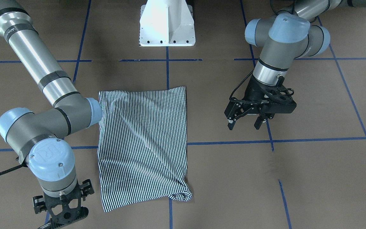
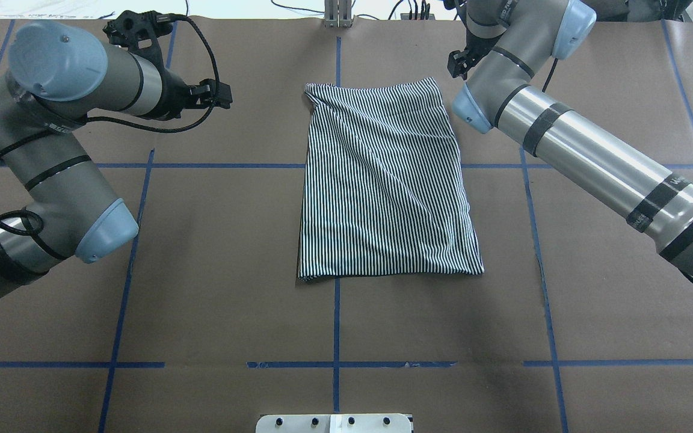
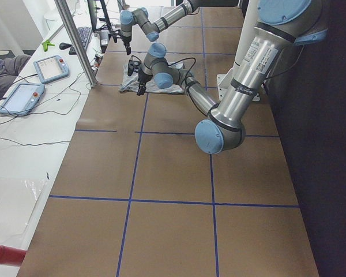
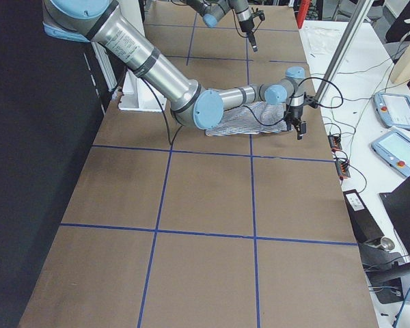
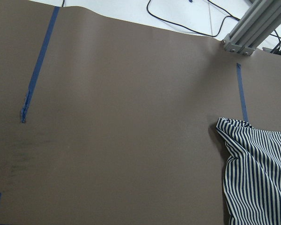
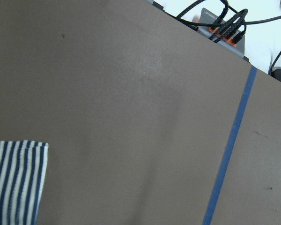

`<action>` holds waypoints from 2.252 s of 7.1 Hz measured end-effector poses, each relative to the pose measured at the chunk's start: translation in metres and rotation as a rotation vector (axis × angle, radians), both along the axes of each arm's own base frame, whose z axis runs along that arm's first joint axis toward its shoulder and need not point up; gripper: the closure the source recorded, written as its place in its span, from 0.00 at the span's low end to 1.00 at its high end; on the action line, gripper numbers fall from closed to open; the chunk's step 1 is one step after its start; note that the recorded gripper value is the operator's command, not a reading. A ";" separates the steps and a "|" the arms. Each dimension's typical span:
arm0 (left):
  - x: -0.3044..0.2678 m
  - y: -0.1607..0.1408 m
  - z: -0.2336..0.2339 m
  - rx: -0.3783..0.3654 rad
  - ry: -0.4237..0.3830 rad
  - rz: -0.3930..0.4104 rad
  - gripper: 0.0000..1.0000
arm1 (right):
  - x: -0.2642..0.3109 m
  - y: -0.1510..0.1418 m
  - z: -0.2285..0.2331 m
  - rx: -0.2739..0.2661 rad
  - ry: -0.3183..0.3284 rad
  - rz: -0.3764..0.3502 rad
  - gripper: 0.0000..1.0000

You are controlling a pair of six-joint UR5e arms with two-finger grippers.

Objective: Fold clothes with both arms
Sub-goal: 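Move the left gripper to the shirt's near edge while the right gripper waits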

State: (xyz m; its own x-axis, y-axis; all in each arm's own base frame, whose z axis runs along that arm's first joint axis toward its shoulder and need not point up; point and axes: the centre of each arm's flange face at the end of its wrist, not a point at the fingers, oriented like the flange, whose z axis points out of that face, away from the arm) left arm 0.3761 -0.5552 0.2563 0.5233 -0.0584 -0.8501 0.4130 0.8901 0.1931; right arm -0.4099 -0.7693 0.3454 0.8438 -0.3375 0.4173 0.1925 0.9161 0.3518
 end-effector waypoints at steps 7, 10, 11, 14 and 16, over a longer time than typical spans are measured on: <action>0.108 0.050 -0.027 -0.114 0.126 0.139 0.04 | 0.056 0.042 -0.046 -0.241 -0.395 0.067 0.00; 0.158 0.121 -0.030 -0.376 0.159 0.105 0.17 | 0.061 0.050 -0.035 -0.265 -0.402 0.088 0.00; 0.177 0.138 -0.032 -0.410 0.133 0.083 0.17 | 0.061 0.051 -0.032 -0.269 -0.400 0.089 0.00; 0.225 0.166 -0.032 -0.472 0.077 0.037 0.17 | 0.061 0.052 -0.029 -0.272 -0.397 0.091 0.00; 0.238 0.178 -0.028 -0.488 0.043 0.035 0.25 | 0.061 0.052 -0.026 -0.275 -0.395 0.092 0.00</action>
State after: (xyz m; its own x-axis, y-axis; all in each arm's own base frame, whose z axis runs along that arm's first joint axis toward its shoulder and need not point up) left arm 0.6137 -0.3768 0.2285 0.4968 -0.4384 -0.7490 0.3796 0.8859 -0.2667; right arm -0.3489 -0.7171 0.3198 0.6244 -0.1015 0.7745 0.0072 0.9922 0.1243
